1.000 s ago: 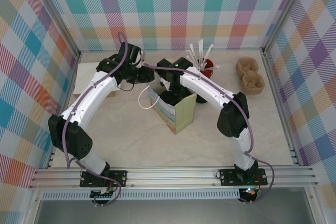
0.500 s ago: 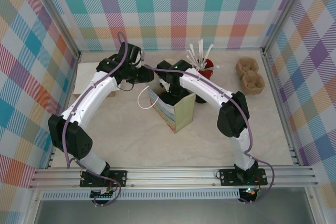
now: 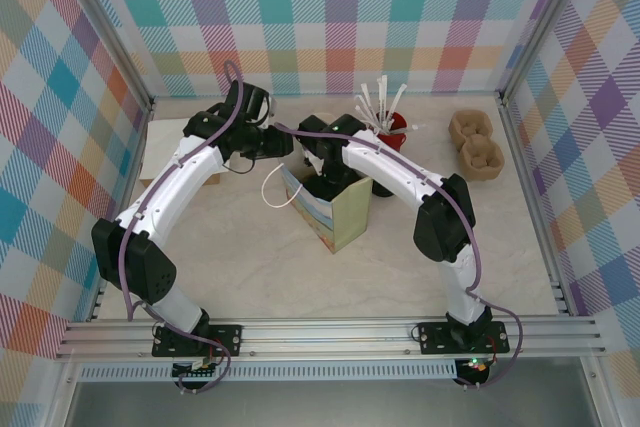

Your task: Pack the takeout coffee

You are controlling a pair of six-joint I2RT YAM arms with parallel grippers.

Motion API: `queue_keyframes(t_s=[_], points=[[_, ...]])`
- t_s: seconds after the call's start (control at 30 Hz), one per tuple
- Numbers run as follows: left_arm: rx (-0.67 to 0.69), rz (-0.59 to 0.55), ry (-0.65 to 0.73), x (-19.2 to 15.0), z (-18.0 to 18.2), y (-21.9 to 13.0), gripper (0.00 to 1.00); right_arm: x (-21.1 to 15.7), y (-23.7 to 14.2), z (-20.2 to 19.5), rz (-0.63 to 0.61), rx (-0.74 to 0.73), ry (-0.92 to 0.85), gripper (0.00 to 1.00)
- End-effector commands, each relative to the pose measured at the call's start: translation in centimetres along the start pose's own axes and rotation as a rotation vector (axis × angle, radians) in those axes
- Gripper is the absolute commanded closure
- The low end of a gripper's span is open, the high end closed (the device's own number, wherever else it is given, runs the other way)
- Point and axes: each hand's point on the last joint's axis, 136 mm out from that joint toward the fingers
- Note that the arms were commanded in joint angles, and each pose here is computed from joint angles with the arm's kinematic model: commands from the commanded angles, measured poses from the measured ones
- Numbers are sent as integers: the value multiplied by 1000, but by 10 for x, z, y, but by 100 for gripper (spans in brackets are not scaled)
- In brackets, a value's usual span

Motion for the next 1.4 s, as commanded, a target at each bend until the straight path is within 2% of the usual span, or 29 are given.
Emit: queue_keyframes(t_s=[0.0, 0.57, 1.37], points=[[6, -9, -7, -1, -1, -5, 52, 0, -12, -1, -29, 20, -21, 17], [2, -7, -11, -1, -1, -3, 52, 3, -20, -2, -71, 17, -35, 17], [2, -6, -10, -1, -1, -4, 52, -4, 25, -7, 17, -10, -33, 17]])
Point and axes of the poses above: each hand's point on the last joint's axis, 136 mm out from that joint toward the fingers, its own y axis out along the fingers, its own z axis along the line the jaws close on, x = y × z, and after that the axes turned 8 degrees about y, right-handed
